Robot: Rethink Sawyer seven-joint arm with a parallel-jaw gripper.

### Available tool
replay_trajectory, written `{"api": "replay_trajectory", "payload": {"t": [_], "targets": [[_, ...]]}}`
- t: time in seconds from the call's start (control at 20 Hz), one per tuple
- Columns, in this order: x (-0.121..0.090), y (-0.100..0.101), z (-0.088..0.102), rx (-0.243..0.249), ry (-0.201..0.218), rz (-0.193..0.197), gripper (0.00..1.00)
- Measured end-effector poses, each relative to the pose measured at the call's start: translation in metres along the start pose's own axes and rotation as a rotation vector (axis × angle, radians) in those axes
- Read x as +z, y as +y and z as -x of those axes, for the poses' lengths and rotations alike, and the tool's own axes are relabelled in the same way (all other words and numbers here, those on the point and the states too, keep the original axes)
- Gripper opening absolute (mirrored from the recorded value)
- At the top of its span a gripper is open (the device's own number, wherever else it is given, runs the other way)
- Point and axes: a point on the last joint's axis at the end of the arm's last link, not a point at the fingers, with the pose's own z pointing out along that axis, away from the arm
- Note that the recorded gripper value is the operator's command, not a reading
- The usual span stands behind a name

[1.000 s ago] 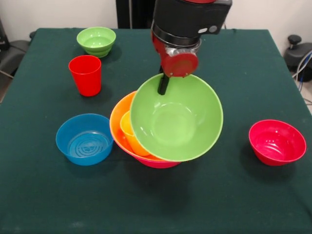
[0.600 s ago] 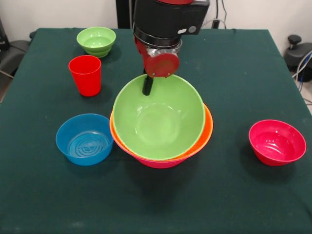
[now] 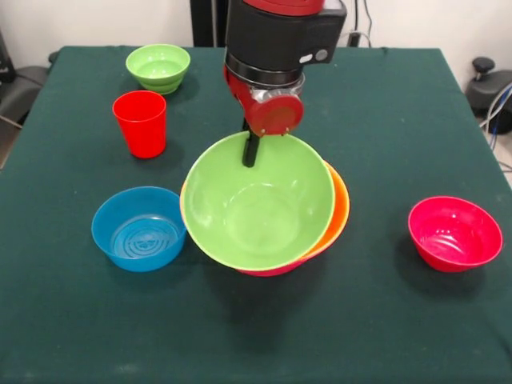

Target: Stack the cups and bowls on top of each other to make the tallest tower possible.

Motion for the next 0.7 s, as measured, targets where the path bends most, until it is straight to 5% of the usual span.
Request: {"api": "replay_trajectory", "payload": {"t": [0.7], "targets": [[-0.0003,0.0035,-0.0013,-0.033,0.008,0.021,0.00]]}}
